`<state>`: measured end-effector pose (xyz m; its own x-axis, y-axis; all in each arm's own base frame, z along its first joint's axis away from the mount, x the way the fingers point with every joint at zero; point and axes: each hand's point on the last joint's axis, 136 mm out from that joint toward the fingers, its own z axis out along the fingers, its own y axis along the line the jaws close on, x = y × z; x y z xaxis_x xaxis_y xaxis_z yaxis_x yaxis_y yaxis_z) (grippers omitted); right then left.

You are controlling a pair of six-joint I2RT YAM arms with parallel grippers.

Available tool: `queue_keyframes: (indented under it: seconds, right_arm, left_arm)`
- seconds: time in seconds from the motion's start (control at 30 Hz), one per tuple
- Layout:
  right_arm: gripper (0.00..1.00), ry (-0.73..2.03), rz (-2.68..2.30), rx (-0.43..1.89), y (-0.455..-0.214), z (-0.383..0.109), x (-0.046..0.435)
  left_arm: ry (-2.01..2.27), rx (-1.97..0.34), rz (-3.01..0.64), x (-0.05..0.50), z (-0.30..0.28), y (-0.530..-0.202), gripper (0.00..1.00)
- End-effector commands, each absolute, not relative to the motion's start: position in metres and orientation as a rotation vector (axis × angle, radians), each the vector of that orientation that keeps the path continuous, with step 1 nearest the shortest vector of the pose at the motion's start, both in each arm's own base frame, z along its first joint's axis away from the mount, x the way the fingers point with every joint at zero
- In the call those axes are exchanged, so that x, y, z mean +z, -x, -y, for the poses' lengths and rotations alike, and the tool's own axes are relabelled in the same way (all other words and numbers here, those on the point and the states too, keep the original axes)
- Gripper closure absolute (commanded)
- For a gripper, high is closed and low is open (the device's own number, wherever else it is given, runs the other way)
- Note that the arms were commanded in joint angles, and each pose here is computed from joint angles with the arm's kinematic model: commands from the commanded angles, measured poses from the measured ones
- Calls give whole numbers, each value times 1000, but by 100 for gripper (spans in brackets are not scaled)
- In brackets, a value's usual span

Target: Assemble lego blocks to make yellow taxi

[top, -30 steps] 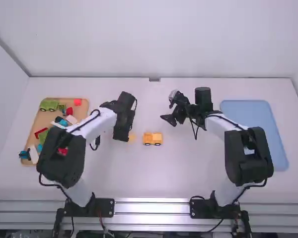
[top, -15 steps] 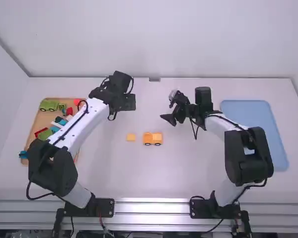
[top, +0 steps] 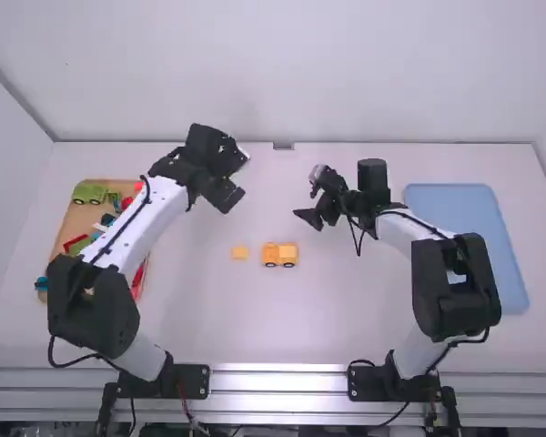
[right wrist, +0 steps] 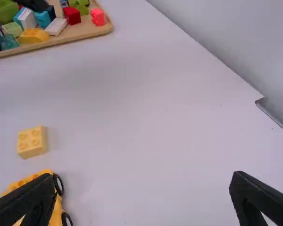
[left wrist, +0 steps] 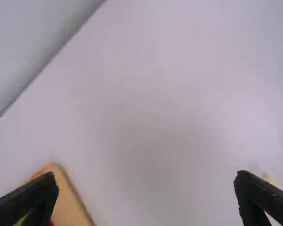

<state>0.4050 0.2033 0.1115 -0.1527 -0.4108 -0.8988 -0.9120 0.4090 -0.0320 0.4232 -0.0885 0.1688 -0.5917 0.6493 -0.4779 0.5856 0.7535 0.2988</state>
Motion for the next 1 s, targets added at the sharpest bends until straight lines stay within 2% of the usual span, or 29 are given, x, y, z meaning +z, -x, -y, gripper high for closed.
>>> queue_keyframes:
  seconds: [0.0,0.03,0.17,0.33,0.5,0.67,0.8,0.97]
  right_arm:
    - [2,1153,-1744,691,-402,-203,112]
    - [1,1154,-1742,692,-402,-203,113]
    - [1,1155,-1735,688,-403,-204,114]
    - [1,1173,-1723,677,-403,-204,113]
    - [2,1178,-1718,672,-403,-204,113]
    - [1,1178,-1718,673,-403,-204,113]
    - [2,1178,-1717,676,-402,-204,113]
    - [1,1176,-1718,678,-402,-204,114]
  left_arm:
    - [-1202,-175,-2167,180,110,-410,1]
    - [-1272,-282,-2082,181,112,-403,1]
    - [-1309,-472,-1903,178,103,-390,1]
    - [-1305,-404,-1916,150,78,-391,1]
    - [-1311,-406,-1903,128,82,-386,1]
    - [-1487,-365,-1760,93,88,-364,1]
    - [-1544,-431,-1575,82,105,-342,1]
    - [-1489,-524,-1500,75,117,-338,1]
